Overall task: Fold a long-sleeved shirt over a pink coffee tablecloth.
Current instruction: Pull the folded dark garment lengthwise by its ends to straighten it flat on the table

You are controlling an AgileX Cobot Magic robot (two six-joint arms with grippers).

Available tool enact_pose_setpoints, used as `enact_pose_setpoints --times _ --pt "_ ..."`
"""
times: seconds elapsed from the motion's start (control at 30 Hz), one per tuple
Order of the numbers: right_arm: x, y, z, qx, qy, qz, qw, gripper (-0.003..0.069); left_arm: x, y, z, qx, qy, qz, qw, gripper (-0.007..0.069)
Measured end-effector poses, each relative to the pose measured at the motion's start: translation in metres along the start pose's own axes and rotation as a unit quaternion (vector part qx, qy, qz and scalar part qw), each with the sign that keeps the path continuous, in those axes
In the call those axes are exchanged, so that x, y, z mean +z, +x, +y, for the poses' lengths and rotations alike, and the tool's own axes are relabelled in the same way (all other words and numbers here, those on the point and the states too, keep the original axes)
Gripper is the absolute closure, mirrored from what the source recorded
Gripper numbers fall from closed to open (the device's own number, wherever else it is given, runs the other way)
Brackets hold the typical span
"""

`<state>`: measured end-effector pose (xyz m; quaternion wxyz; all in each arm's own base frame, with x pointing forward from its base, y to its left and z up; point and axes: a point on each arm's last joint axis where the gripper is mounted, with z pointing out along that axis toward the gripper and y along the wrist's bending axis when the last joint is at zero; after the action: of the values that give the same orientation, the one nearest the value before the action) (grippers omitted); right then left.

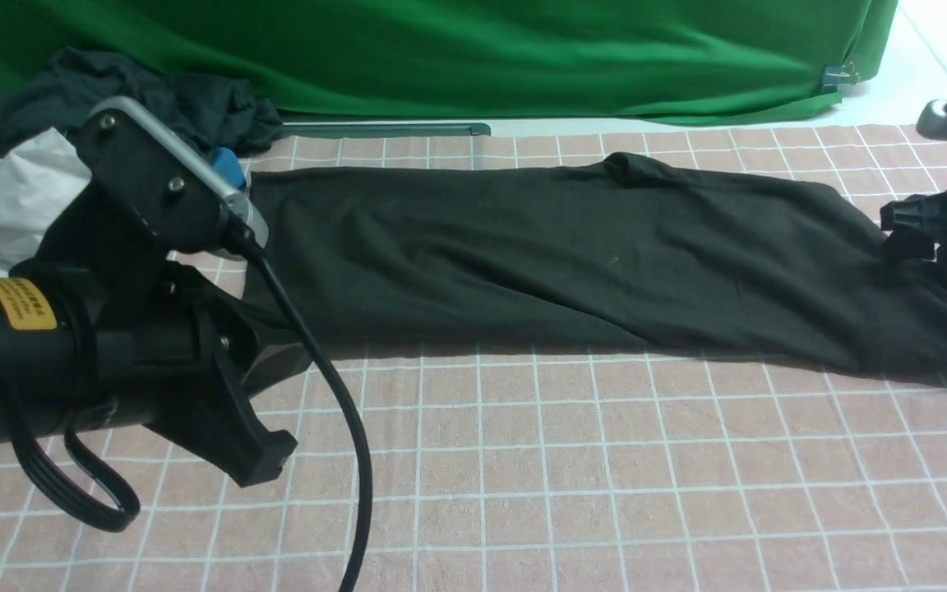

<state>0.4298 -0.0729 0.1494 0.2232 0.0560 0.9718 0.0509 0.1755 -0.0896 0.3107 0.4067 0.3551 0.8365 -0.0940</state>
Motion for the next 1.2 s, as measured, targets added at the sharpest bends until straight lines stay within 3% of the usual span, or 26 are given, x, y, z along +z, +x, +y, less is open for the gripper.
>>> enact_pose_setpoints --times 0.2,0.4,0.53,0.67,0.83,0.9,1.2 --pt "0.002 0.001 0.001 -0.004 -0.002 0.002 1.0 0.026 0.0 0.001 0.0 -0.002 0.001 0.0 1.0 0.061" --pt "0.002 0.001 0.002 -0.01 -0.004 0.004 1.0 0.0425 0.0 0.001 0.0 -0.002 0.001 0.001 1.0 0.061" --pt "0.002 0.001 0.002 -0.024 -0.004 0.003 1.0 0.0457 0.0 0.001 0.0 -0.002 0.001 0.001 1.0 0.061" --pt "0.001 -0.001 0.002 -0.032 -0.003 0.004 0.999 0.0415 0.0 0.001 0.0 -0.002 0.001 0.001 1.0 0.061" --pt "-0.007 -0.011 0.001 -0.026 0.004 0.013 1.0 0.0198 0.0 0.001 0.0 -0.002 0.001 0.001 1.0 0.061" --pt "-0.01 -0.011 0.002 -0.019 0.002 0.022 1.0 0.016 0.0 0.001 0.0 -0.002 0.002 0.001 1.0 0.061" --pt "-0.014 -0.001 0.02 -0.008 -0.019 0.086 0.996 0.0198 0.0 0.001 0.0 -0.002 0.002 0.001 1.0 0.061"
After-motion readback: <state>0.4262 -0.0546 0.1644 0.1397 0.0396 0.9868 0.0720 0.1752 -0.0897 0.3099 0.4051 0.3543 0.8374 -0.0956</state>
